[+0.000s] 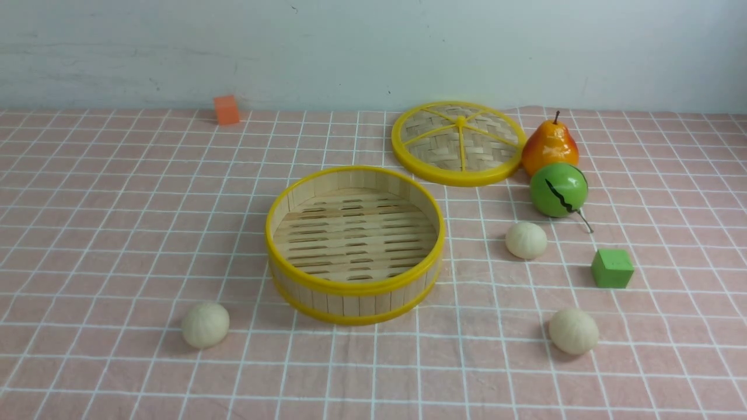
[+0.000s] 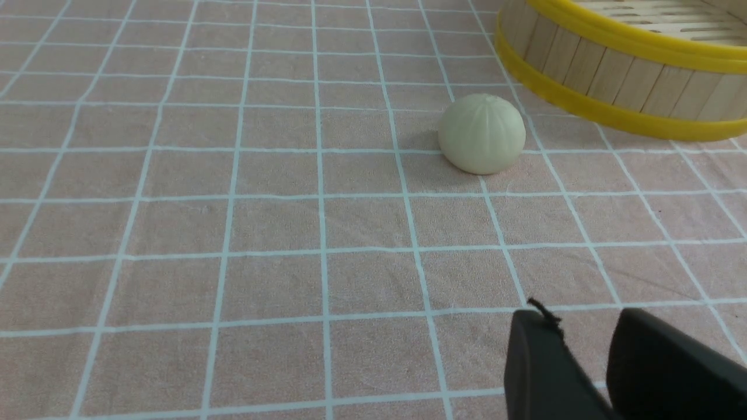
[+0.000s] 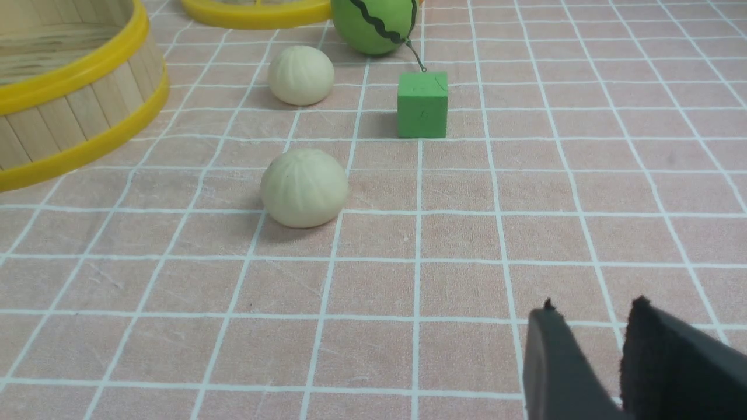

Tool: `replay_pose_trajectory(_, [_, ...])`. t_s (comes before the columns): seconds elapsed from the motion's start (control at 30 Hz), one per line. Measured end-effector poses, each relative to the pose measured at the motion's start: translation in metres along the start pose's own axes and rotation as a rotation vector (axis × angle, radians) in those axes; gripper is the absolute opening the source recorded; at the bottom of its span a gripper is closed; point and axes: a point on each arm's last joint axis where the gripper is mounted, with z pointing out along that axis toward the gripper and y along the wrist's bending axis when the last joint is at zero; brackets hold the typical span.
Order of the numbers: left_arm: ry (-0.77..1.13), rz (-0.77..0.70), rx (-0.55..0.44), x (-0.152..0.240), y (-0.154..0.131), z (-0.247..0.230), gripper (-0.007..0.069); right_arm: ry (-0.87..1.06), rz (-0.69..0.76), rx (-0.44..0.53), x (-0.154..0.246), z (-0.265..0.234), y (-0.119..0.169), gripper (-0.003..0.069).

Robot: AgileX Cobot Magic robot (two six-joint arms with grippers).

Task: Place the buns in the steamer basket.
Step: Use the left arm to grab a steamed stuffed bun

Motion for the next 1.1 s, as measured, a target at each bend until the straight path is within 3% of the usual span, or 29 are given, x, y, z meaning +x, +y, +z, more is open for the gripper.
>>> replay_pose_trajectory(1.1, [0.0, 0.0, 0.0, 0.0, 0.0, 0.0, 0.0203, 0.0, 0.0, 0.0, 0.0, 0.0, 0.0, 0.0219])
